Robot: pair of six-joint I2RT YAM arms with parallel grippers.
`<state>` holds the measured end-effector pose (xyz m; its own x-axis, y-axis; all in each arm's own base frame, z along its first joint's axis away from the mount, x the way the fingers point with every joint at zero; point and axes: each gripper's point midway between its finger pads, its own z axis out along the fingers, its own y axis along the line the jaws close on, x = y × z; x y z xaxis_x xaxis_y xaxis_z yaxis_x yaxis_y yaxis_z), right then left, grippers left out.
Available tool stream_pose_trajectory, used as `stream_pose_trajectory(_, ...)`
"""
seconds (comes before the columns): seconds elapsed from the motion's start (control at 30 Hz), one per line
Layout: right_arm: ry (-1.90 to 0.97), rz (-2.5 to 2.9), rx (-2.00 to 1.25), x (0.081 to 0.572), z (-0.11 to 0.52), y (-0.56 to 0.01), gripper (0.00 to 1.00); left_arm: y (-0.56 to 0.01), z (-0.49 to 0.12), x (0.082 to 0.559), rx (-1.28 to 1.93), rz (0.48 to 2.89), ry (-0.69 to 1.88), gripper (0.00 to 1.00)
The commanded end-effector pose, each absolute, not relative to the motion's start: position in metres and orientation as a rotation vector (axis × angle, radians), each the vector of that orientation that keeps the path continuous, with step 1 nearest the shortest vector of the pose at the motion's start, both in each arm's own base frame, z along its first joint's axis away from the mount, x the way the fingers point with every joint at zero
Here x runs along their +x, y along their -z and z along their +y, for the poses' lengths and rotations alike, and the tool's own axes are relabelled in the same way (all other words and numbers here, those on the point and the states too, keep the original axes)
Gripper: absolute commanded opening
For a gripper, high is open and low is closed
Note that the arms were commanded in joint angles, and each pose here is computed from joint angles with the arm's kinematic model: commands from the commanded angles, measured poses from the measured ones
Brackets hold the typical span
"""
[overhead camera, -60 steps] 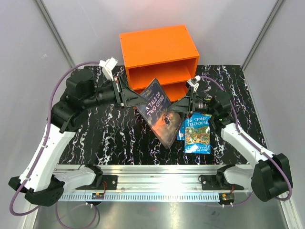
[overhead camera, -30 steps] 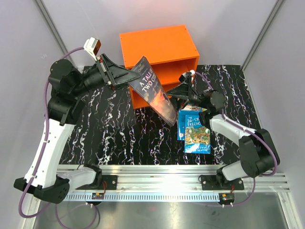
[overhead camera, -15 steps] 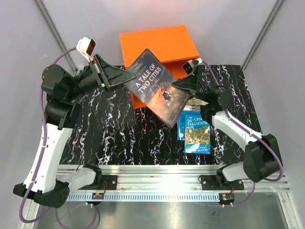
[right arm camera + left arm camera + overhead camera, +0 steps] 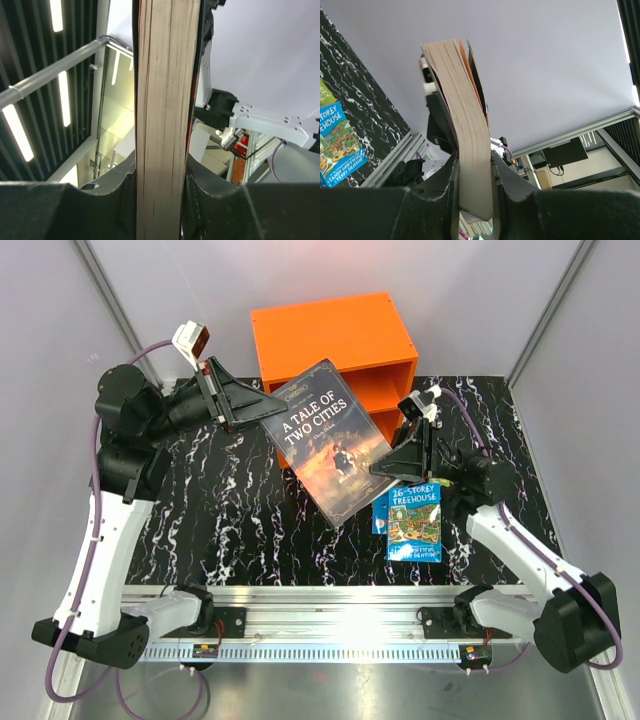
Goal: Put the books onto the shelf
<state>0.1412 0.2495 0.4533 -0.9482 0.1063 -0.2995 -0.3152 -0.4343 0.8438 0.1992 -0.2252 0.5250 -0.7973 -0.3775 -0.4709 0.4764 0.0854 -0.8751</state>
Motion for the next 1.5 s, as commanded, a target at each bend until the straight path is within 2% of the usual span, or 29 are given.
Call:
stream_pose_trajectory(0.0,-2.381,1.505,-0.486,0.11,0.244,-0.463,0.36,-0.547,-0.22,0.204,0.152,1.655,1.71,0.0)
stream_pose_trajectory(0.13,-2.361,1.536,-0.505,0.111,0.246,-0.467,0.3,-0.534,-0.223,0.215,0.134,1.707,1.689,0.0)
stream_pose_trajectory(0.27,-2.35,1.543,-0.503,0.114,0.248,-0.467,0.12,-0.524,-0.225,0.224,0.138,1.746,1.646,0.0)
stream_pose_trajectory(0.3,-2.347,1.548,-0.502,0.115,0.249,-0.467,0.05,-0.521,-0.225,0.228,0.133,1.759,1.632,0.0)
stream_pose_trajectory(0.37,-2.325,1.559,-0.51,0.116,0.25,-0.467,0.0,-0.512,-0.227,0.238,0.118,1.811,1.58,0.02)
stream_pose_trajectory(0.47,-2.212,1.614,-0.507,0.127,0.257,-0.464,0.01,-0.487,-0.229,0.26,0.065,1.93,1.451,0.21)
stream_pose_trajectory(0.5,-2.18,1.819,-0.29,0.148,0.265,-0.443,0.0,-0.493,-0.222,0.254,0.037,1.961,1.392,0.36)
stream_pose_trajectory(0.53,-2.014,1.749,-0.379,0.155,0.265,-0.451,0.0,-0.495,-0.219,0.256,0.025,1.964,1.336,0.5)
stream_pose_trajectory(0.57,-1.947,1.775,-0.343,0.163,0.265,-0.45,0.0,-0.493,-0.206,0.27,-0.039,1.957,1.213,0.59)
stream_pose_trajectory(0.6,-1.893,1.803,-0.271,0.174,0.266,-0.449,0.0,-0.498,-0.194,0.263,-0.084,1.966,1.141,0.65)
stream_pose_trajectory(0.63,-1.867,1.751,-0.295,0.176,0.265,-0.464,0.0,-0.497,-0.177,0.27,-0.149,1.953,1.026,0.77)
stream_pose_trajectory(0.67,-1.852,1.75,-0.285,0.187,0.269,-0.466,0.0,-0.496,-0.168,0.268,-0.176,1.957,0.976,0.82)
stream_pose_trajectory(0.83,-1.766,1.711,-0.291,0.232,0.284,-0.499,0.0,-0.472,-0.124,0.245,-0.305,1.999,0.744,0.86)
stream_pose_trajectory(0.97,-1.752,1.738,-0.296,0.284,0.31,-0.499,0.0,-0.457,-0.106,0.223,-0.362,2.001,0.687,0.86)
stream_pose_trajectory(1.0,-1.747,1.701,-0.313,0.289,0.311,-0.515,0.0,-0.453,-0.105,0.219,-0.37,2.005,0.688,0.86)
stream_pose_trajectory(1.07,-1.708,1.765,-0.245,0.325,0.323,-0.496,0.0,-0.44,-0.103,0.206,-0.388,2.026,0.699,0.86)
stream_pose_trajectory(1.13,-1.682,1.741,-0.228,0.344,0.326,-0.504,0.0,-0.436,-0.1,0.191,-0.405,2.022,0.717,0.85)
stream_pose_trajectory(1.17,-1.678,1.781,-0.187,0.368,0.332,-0.486,0.0,-0.427,-0.098,0.189,-0.416,2.04,0.709,0.85)
stream_pose_trajectory(1.23,-1.693,1.771,-0.176,0.385,0.336,-0.489,0.0,-0.423,-0.096,0.179,-0.43,2.04,0.716,0.85)
stream_pose_trajectory(1.27,-1.701,1.831,-0.15,0.404,0.346,-0.465,0.0,-0.422,-0.092,0.172,-0.436,2.03,0.714,0.84)
stream_pose_trajectory(1.3,-1.697,1.796,-0.169,0.408,0.345,-0.48,0.0,-0.418,-0.091,0.168,-0.445,2.044,0.709,0.84)
stream_pose_trajectory(1.37,-1.675,1.882,-0.129,0.433,0.355,-0.45,0.0,-0.416,-0.086,0.158,-0.456,2.039,0.706,0.84)
stream_pose_trajectory(1.4,-1.67,1.845,-0.149,0.434,0.352,-0.464,0.0,-0.411,-0.084,0.154,-0.467,2.055,0.694,0.84)
stream_pose_trajectory(1.47,-1.681,1.88,-0.116,0.447,0.354,-0.451,0.0,-0.41,-0.081,0.149,-0.483,2.05,0.687,0.84)
